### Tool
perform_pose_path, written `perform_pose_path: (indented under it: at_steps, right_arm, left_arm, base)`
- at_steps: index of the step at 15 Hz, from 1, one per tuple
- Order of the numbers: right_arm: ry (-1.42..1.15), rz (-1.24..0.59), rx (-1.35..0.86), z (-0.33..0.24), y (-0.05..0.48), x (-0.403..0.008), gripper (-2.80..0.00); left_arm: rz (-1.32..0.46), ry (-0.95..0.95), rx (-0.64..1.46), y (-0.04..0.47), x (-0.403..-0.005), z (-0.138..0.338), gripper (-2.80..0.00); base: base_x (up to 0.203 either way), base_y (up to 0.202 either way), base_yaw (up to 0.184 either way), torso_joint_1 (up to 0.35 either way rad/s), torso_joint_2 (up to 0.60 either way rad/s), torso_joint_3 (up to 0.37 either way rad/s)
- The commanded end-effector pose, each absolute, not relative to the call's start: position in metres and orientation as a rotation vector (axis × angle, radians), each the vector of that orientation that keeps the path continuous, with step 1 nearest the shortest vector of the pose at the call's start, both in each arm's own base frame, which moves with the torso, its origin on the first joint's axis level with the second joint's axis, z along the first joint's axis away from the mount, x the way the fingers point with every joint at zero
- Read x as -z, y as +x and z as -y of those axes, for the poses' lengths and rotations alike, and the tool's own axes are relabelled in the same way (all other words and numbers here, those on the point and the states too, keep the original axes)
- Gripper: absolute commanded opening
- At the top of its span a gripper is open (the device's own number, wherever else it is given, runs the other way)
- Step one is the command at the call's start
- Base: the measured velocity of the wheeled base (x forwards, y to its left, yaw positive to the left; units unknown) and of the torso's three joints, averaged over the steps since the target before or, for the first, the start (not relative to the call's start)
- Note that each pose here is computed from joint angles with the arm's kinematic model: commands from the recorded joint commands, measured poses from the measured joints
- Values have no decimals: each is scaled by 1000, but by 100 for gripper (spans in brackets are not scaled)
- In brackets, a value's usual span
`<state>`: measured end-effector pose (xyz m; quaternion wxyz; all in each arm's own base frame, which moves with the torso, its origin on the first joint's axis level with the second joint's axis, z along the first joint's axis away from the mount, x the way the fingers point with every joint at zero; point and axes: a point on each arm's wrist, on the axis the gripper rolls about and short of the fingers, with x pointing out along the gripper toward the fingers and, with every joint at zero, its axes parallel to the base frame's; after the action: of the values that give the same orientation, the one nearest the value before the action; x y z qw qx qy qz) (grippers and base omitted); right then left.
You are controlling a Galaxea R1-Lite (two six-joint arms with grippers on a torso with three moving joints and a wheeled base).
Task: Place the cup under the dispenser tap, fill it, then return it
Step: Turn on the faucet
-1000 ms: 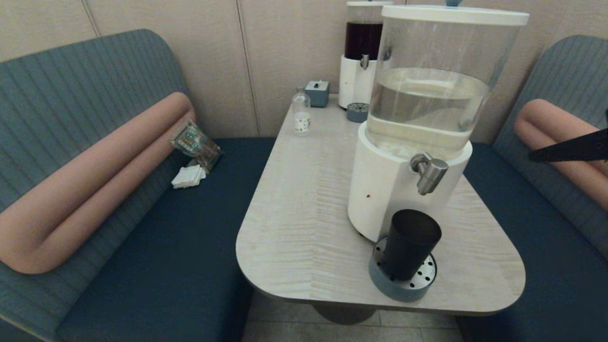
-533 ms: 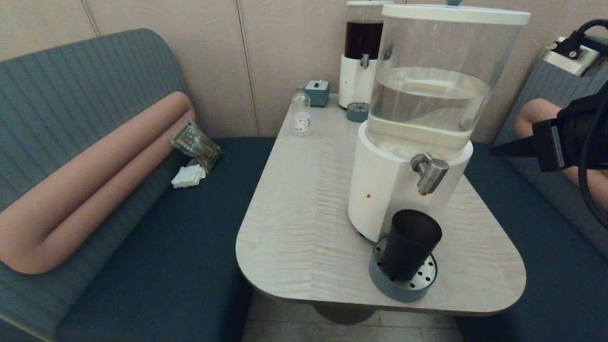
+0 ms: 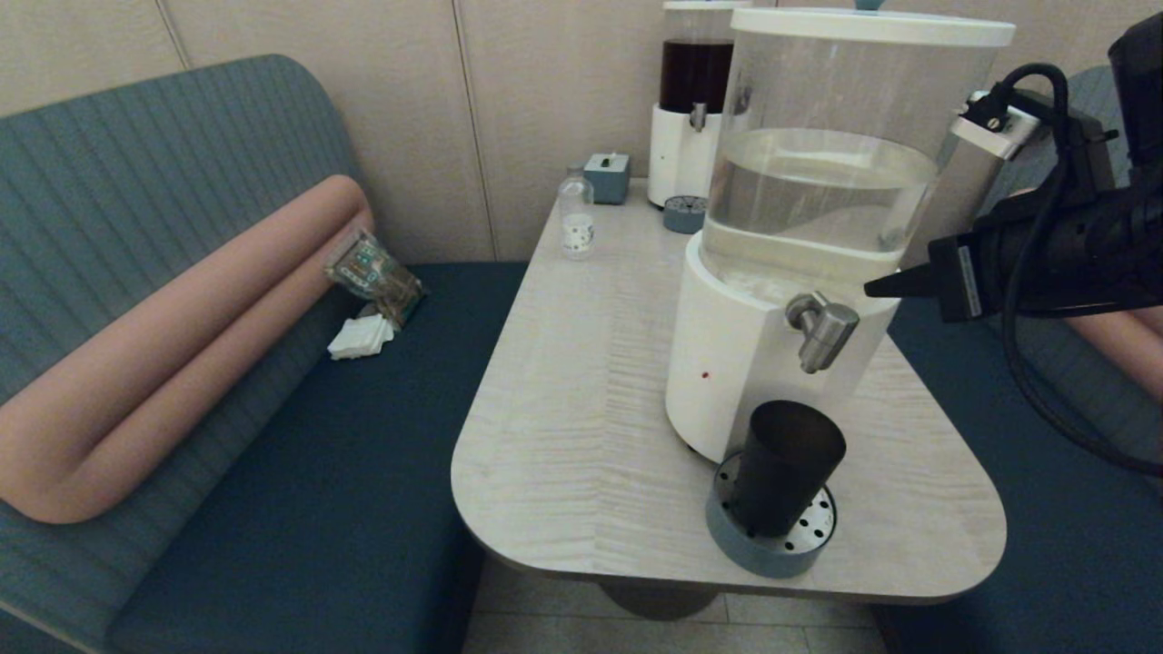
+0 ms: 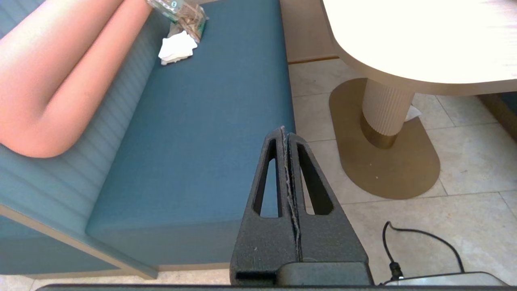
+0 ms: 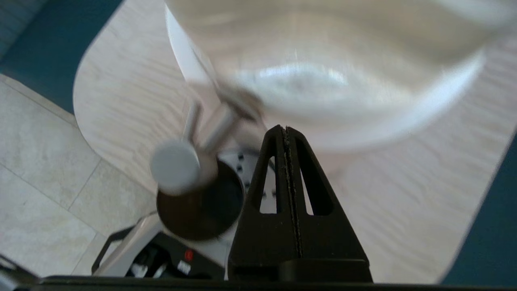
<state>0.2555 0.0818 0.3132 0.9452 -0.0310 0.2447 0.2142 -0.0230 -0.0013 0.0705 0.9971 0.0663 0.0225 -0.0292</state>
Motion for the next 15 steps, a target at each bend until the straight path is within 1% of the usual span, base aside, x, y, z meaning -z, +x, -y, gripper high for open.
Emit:
perform_pose_path:
  at_steps: [1, 15]
  right_arm:
    - [-69, -511, -456, -90, 264, -306, -280]
    - [-74, -510, -505, -108, 276, -304, -280]
  left_arm:
    - [-47, 133, 59, -23, -70, 1, -280]
    - [-47, 133, 59, -23, -70, 1, -280]
  base:
    - [0, 0, 0, 0, 0, 0]
    - [0, 0, 0, 0, 0, 0]
